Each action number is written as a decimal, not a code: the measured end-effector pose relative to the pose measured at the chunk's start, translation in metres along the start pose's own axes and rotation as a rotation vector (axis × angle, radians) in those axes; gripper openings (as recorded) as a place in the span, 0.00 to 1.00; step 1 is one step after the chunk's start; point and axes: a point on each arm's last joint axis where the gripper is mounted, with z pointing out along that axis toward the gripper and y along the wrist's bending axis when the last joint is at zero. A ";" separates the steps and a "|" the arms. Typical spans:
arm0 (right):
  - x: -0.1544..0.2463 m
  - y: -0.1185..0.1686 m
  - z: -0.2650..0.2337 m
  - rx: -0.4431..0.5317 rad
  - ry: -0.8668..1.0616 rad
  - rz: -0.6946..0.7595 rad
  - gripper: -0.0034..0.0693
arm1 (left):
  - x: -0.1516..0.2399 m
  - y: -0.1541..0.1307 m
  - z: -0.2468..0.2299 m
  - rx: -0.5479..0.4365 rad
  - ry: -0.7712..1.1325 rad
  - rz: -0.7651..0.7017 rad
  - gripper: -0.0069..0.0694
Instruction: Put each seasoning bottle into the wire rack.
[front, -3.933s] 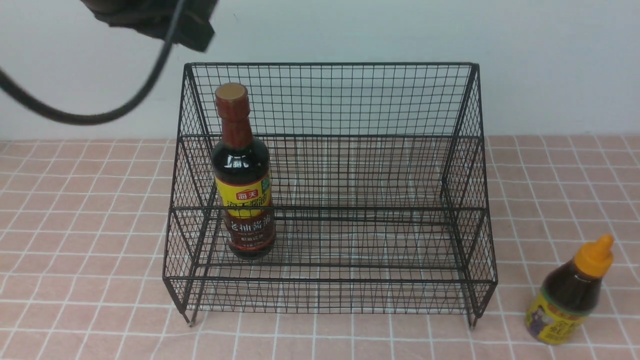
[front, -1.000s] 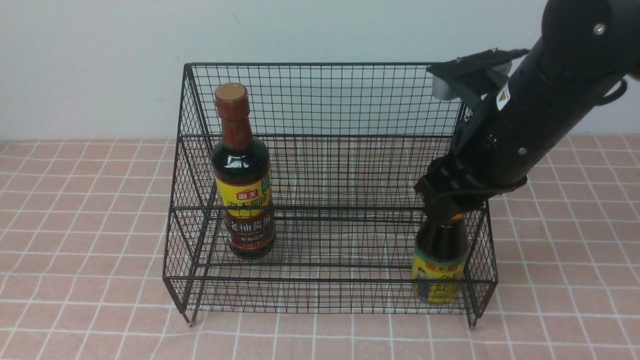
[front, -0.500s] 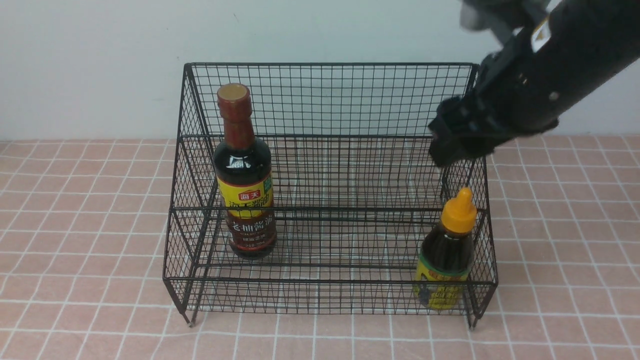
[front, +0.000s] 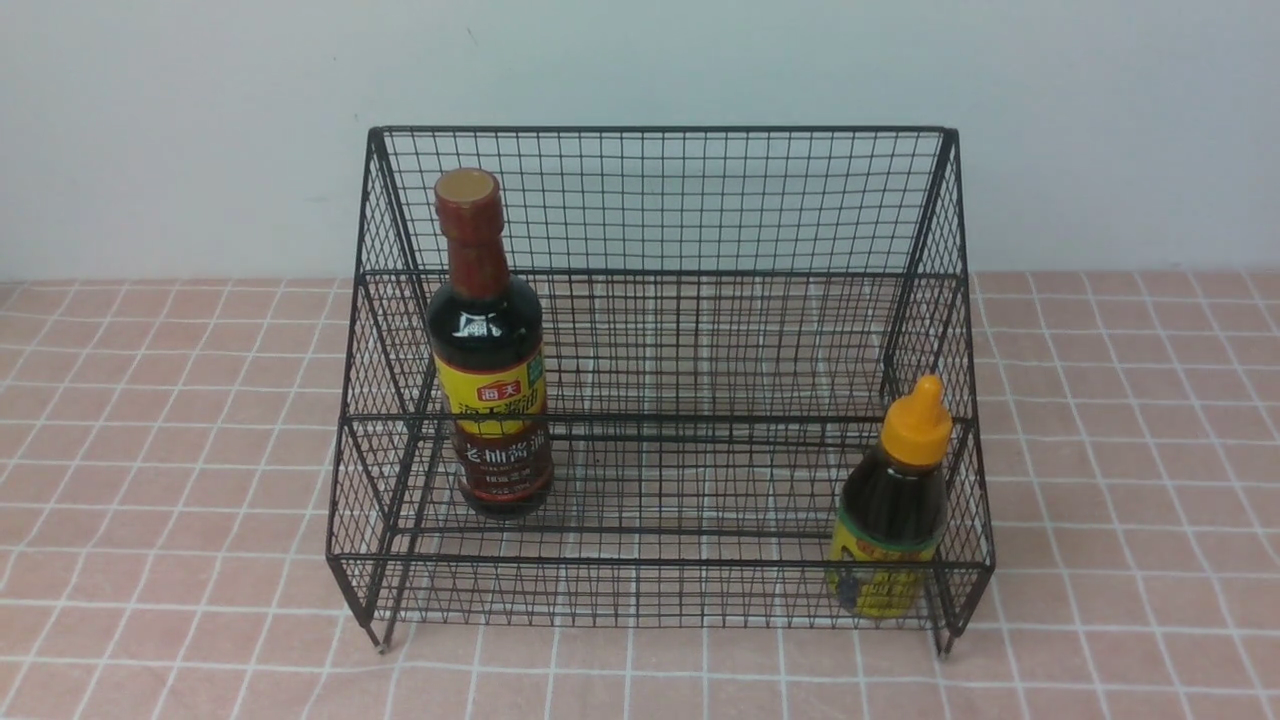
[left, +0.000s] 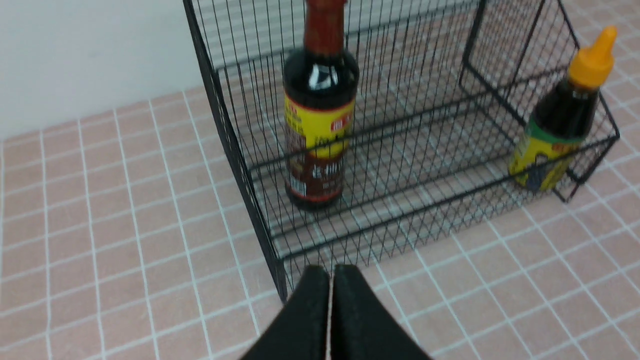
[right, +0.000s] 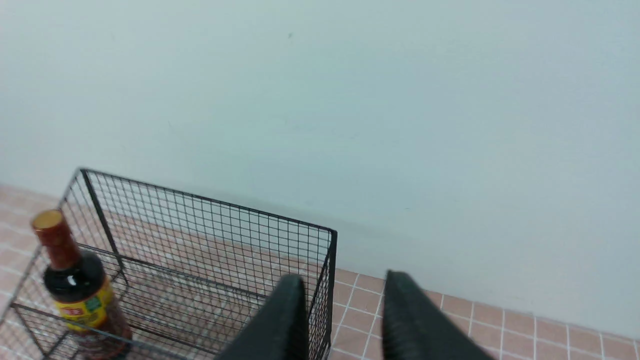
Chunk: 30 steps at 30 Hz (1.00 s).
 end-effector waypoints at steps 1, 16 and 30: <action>0.011 -0.002 -0.007 -0.002 -0.021 0.005 0.20 | 0.000 0.000 0.001 -0.001 -0.009 0.000 0.08; 0.148 -0.014 -0.043 -0.095 -0.640 0.048 0.03 | 0.000 0.006 0.029 -0.031 -0.225 -0.024 0.08; 0.146 -0.014 -0.045 -0.101 -0.662 0.048 0.03 | 0.022 0.007 0.049 -0.033 -0.151 -0.032 0.08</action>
